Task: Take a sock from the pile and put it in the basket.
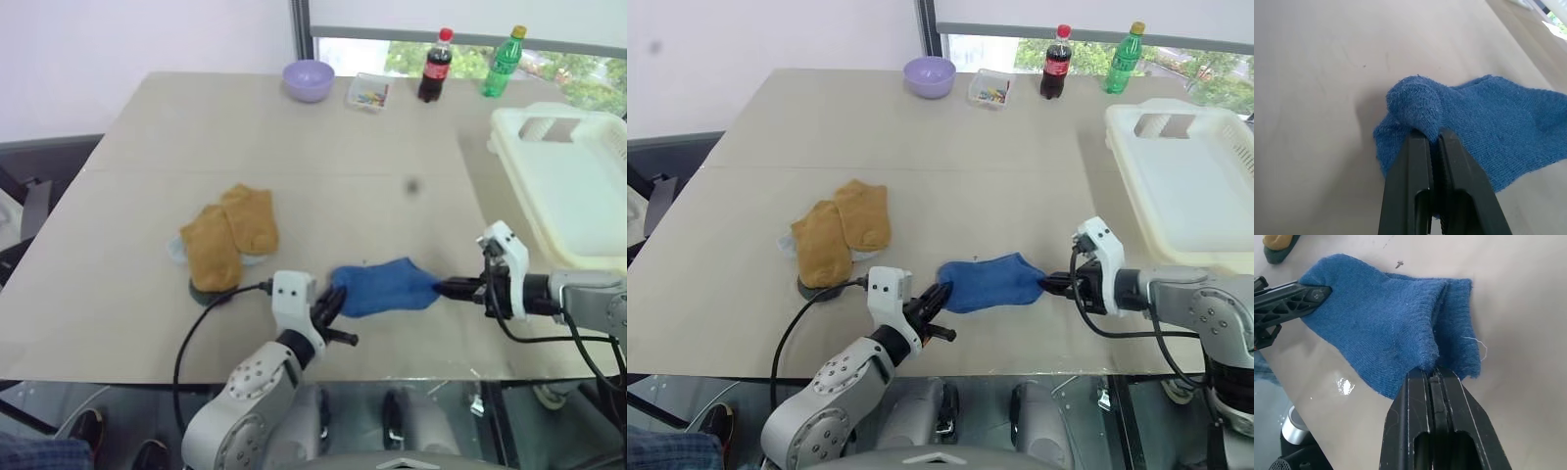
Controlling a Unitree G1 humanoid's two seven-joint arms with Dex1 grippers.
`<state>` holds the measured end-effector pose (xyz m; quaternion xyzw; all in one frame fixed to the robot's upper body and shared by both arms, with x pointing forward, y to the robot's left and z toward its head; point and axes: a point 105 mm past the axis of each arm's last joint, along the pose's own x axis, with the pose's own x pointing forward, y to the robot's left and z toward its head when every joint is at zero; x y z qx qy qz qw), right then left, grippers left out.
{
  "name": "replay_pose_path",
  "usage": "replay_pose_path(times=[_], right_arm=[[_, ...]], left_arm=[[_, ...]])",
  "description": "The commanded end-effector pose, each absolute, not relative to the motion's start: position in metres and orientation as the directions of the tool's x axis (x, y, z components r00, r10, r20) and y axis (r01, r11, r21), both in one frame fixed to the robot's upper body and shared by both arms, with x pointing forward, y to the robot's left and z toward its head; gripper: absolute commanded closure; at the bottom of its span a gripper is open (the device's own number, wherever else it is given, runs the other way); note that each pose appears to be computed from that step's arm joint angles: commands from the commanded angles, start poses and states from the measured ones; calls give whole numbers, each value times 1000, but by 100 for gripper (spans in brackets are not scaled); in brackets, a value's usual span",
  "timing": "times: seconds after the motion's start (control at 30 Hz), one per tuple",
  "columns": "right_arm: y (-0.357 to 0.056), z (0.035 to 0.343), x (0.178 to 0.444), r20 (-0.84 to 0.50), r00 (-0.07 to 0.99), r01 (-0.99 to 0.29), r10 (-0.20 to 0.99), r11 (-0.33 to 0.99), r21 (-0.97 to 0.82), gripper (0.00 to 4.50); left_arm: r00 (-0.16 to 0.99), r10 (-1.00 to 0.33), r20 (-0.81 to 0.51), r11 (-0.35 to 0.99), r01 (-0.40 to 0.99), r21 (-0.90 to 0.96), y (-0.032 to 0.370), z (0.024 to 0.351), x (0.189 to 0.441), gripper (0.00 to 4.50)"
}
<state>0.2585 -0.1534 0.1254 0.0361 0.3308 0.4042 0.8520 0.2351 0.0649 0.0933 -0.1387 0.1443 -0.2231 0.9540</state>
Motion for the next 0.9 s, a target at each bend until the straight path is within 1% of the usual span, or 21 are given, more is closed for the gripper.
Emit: replay_pose_path(times=[0.03, 0.2, 0.37, 0.73, 0.83, 0.9], right_arm=[[-158, 137, 264, -511, 502, -666, 698, 689, 287, 450], [-158, 144, 270, -495, 522, -665, 694, 695, 273, 450], [-161, 147, 275, -497, 533, -660, 685, 704, 263, 450], [-163, 139, 273, -531, 517, -648, 672, 712, 270, 450], [-161, 137, 269, -537, 494, -657, 684, 698, 286, 450], [-158, 138, 265, -534, 469, -670, 703, 677, 303, 390]], left_arm=[[852, -499, -160, 836, 423, -350, 58, 103, 235, 445], [852, -507, -132, 830, 442, -339, 54, 107, 237, 445], [837, -530, -134, 815, 459, -353, 50, 106, 237, 445], [817, -547, -181, 793, 437, -424, 42, 96, 239, 445], [819, -543, -185, 793, 428, -433, 41, 95, 240, 445], [821, -540, -185, 793, 423, -439, 42, 95, 240, 450]])
